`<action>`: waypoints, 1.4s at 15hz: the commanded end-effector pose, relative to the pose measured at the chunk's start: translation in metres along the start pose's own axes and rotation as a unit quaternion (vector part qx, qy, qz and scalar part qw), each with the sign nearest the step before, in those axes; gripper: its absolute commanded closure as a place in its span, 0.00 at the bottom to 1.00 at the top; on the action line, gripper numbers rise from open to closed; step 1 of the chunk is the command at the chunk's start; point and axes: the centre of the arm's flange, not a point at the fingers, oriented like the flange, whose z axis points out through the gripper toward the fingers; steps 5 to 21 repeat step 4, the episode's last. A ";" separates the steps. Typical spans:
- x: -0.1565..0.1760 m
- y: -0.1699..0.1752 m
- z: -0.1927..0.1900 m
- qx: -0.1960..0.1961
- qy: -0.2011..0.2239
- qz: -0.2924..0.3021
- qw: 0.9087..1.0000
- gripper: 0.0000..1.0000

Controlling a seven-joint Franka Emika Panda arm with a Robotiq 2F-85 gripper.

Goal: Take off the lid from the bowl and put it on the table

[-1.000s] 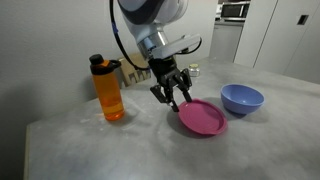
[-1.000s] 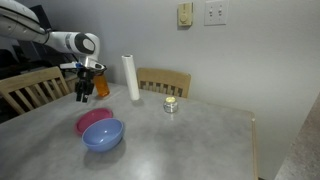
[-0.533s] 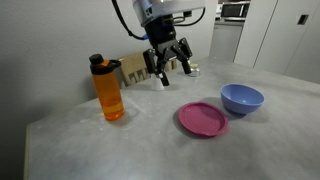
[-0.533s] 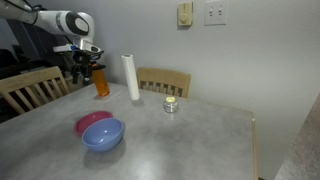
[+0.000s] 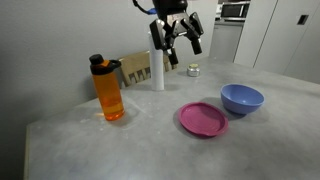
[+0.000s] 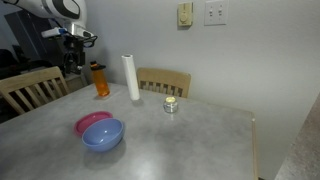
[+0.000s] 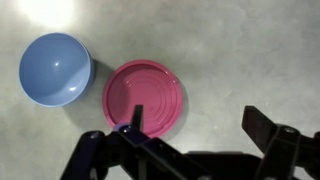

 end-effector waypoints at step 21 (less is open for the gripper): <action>-0.011 0.012 -0.001 0.005 -0.009 0.010 1.000 0.00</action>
